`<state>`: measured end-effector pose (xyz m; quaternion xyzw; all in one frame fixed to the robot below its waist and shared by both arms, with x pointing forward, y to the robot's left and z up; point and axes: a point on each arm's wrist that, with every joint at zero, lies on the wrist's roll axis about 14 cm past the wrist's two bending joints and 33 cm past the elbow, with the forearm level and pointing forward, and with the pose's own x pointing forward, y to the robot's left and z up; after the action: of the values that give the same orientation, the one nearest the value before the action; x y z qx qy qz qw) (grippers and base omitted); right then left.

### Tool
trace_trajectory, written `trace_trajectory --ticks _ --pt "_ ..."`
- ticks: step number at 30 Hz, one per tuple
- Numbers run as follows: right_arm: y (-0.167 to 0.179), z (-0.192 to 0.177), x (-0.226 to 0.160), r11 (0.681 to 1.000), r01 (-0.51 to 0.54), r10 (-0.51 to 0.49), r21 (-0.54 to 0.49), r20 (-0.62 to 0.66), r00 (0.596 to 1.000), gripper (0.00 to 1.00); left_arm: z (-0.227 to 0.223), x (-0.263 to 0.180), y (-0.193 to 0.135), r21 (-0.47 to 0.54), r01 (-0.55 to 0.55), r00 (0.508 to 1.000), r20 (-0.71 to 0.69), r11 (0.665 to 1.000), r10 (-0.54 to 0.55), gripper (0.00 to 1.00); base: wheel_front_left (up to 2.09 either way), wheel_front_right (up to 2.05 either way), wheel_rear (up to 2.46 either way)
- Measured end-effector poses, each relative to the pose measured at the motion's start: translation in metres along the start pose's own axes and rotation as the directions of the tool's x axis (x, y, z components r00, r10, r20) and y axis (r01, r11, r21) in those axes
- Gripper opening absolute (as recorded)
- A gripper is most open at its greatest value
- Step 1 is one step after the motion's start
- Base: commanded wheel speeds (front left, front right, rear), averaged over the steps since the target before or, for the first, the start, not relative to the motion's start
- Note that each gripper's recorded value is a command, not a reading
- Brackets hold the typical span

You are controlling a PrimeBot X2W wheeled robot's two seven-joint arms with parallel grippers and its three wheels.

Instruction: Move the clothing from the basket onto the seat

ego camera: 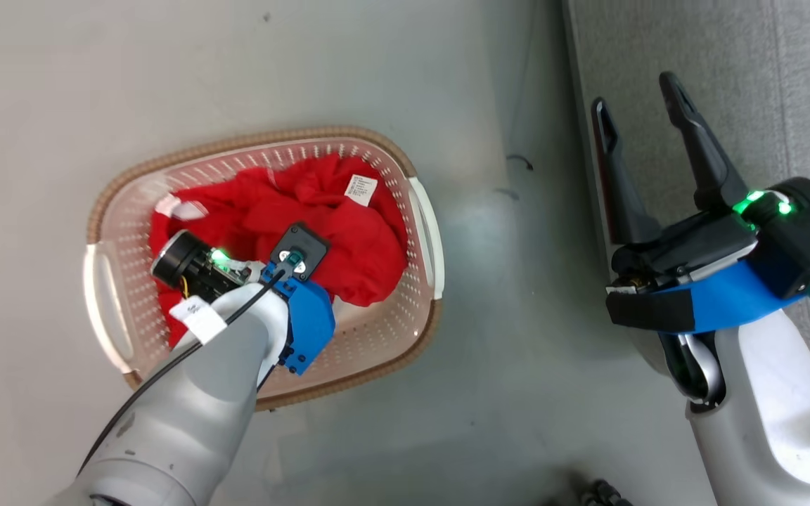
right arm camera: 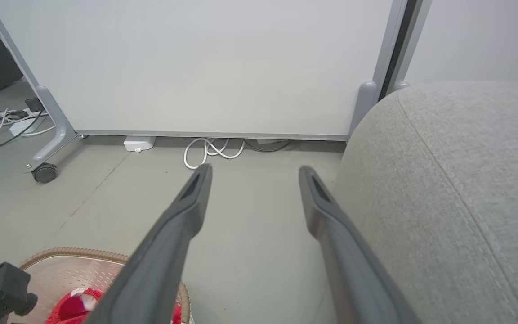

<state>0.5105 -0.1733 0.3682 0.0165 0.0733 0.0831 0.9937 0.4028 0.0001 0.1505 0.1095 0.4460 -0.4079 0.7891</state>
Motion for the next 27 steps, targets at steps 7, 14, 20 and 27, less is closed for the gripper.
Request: trace_trajectory --ticks 7,14,20,27 --pt "0.009 0.029 -0.015 1.0 -0.012 0.012 0.002 0.044 0.999 1.0 0.031 -0.037 0.005 -0.057 -0.073 0.989 0.125 0.996 0.08 0.0 0.0 0.0 0.0" --pt "0.019 0.059 -0.035 1.0 -0.021 0.021 0.003 0.093 0.995 1.0 0.073 -0.078 0.008 -0.105 -0.15 0.949 0.263 0.983 0.173 0.0 0.0 0.0 0.0" --pt "0.028 0.083 -0.054 1.0 -0.028 0.027 0.007 0.138 0.99 1.0 0.111 -0.122 0.016 -0.135 -0.213 0.878 0.407 0.968 0.25 0.0 0.0 0.0 0.0" --pt "0.034 0.102 -0.077 1.0 -0.022 0.019 0.015 0.177 0.984 1.0 0.154 -0.179 0.021 -0.166 -0.269 0.759 0.569 0.949 0.316 0.0 0.0 0.0 0.0"
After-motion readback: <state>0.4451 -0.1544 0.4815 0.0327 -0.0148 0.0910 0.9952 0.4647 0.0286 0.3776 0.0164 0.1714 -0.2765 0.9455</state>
